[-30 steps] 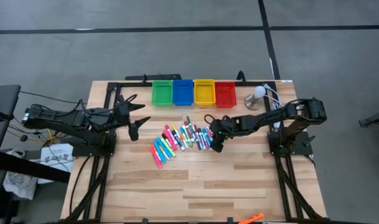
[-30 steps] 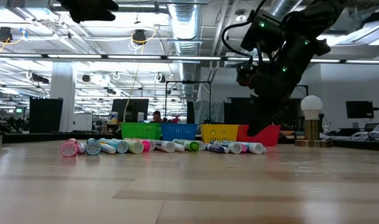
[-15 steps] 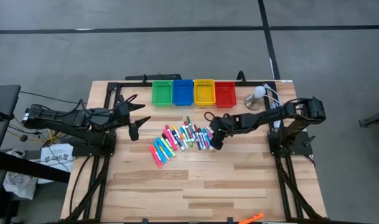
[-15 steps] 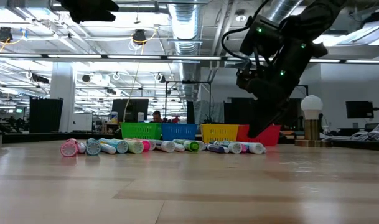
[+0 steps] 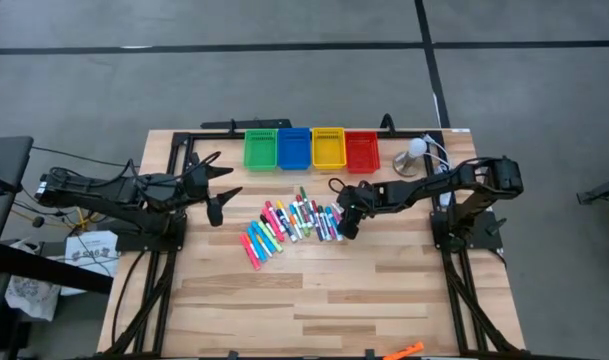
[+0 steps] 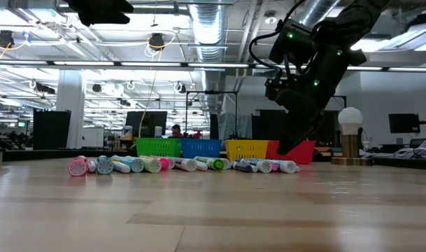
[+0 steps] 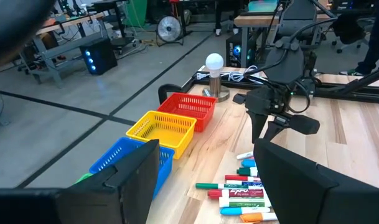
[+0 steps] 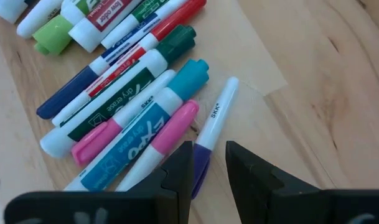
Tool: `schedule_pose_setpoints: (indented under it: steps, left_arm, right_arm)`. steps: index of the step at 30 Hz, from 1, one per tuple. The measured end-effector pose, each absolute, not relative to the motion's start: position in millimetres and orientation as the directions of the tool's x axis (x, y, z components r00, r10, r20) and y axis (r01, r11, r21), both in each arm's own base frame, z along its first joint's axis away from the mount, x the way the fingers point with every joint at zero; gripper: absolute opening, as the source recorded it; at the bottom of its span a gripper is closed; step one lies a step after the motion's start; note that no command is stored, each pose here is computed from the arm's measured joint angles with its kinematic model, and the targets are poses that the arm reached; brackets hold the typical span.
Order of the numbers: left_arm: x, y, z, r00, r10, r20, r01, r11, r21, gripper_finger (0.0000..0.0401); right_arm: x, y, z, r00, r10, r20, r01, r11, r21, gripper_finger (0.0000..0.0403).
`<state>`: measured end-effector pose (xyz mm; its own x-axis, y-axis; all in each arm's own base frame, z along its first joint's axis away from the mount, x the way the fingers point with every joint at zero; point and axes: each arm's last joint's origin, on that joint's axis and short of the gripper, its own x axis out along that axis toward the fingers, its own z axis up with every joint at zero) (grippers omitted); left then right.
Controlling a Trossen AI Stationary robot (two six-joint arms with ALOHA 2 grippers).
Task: Pick & Place Markers
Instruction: Put the purple mini marker into the red basket
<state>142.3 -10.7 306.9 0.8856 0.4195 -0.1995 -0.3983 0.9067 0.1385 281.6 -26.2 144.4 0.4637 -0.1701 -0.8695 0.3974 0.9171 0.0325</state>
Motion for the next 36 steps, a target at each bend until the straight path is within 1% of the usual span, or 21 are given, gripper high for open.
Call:
schedule_pose_setpoints:
  steps: [18, 36]
  left_arm:
    - [142.4, -10.8, 306.8, 0.886, 0.419, -0.199, -0.398, 0.907, 0.138, 0.026]
    - [142.4, -10.8, 307.1, 0.886, 0.419, -0.196, -0.399, 0.907, 0.133, 0.026]
  right_arm:
    - [282.0, -22.0, 144.4, 0.467, -0.158, -0.87, 0.368, 0.93, 0.029, 0.0087]
    - [279.4, -22.0, 141.7, 0.457, -0.157, -0.875, 0.37, 0.929, 0.026, 0.0087]
